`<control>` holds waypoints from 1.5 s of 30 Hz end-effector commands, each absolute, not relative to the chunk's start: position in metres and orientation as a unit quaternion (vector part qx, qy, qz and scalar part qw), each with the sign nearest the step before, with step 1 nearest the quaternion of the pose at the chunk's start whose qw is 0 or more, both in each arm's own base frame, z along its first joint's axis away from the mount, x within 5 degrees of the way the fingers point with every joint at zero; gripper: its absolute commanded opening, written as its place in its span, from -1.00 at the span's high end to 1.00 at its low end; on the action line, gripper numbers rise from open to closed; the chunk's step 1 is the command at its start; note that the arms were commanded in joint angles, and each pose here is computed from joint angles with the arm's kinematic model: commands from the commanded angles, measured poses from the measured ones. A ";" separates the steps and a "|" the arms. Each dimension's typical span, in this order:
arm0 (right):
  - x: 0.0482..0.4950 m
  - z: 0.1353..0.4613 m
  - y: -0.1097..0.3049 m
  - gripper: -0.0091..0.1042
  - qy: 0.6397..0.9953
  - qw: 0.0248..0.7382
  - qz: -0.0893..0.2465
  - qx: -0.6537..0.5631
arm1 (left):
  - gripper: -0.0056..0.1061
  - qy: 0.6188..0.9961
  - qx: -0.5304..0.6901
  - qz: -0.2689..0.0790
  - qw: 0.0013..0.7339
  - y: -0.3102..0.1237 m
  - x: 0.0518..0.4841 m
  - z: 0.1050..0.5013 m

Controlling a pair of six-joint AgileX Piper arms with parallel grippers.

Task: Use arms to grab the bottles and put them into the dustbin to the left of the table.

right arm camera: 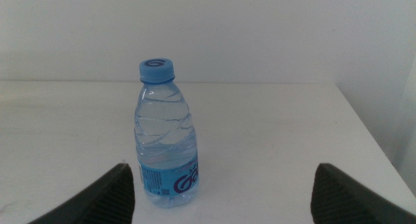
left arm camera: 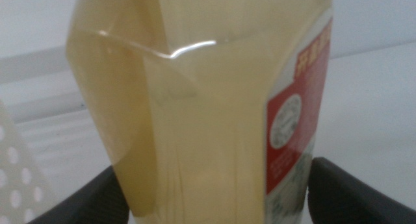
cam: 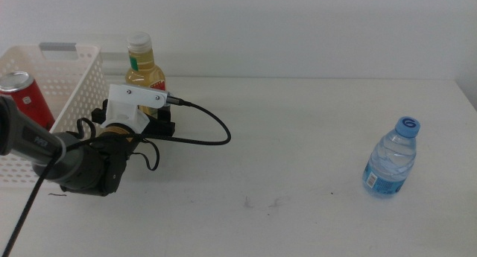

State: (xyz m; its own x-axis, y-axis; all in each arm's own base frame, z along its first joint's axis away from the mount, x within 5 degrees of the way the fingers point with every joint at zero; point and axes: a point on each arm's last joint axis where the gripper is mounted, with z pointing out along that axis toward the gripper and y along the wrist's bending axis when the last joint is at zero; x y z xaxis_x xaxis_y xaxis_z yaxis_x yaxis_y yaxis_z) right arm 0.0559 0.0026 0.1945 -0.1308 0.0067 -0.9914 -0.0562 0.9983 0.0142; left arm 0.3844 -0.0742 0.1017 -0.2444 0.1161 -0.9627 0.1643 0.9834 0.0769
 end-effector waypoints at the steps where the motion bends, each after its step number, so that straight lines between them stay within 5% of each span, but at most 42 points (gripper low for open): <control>1: 0.056 0.194 0.002 -0.76 0.748 0.664 0.019 -0.016 | -0.78 0.780 0.096 -0.043 0.616 -0.080 0.386 0.106; 6: 0.056 0.194 0.002 -0.76 0.748 0.664 0.019 -0.016 | -0.78 0.779 0.100 -0.103 0.610 -0.089 0.384 0.106; 11: 0.056 0.194 0.002 -0.76 0.748 0.664 0.019 -0.016 | -0.78 0.780 0.107 -0.124 0.604 -0.091 0.381 0.107; 28: 0.056 0.194 0.002 -0.76 0.748 0.664 0.019 -0.016 | -0.78 0.782 0.141 -0.151 0.588 -0.073 0.370 0.119; 45: 0.056 0.194 0.002 -0.76 0.748 0.664 0.019 -0.016 | -0.76 0.763 0.122 -0.164 0.613 -0.078 0.405 0.093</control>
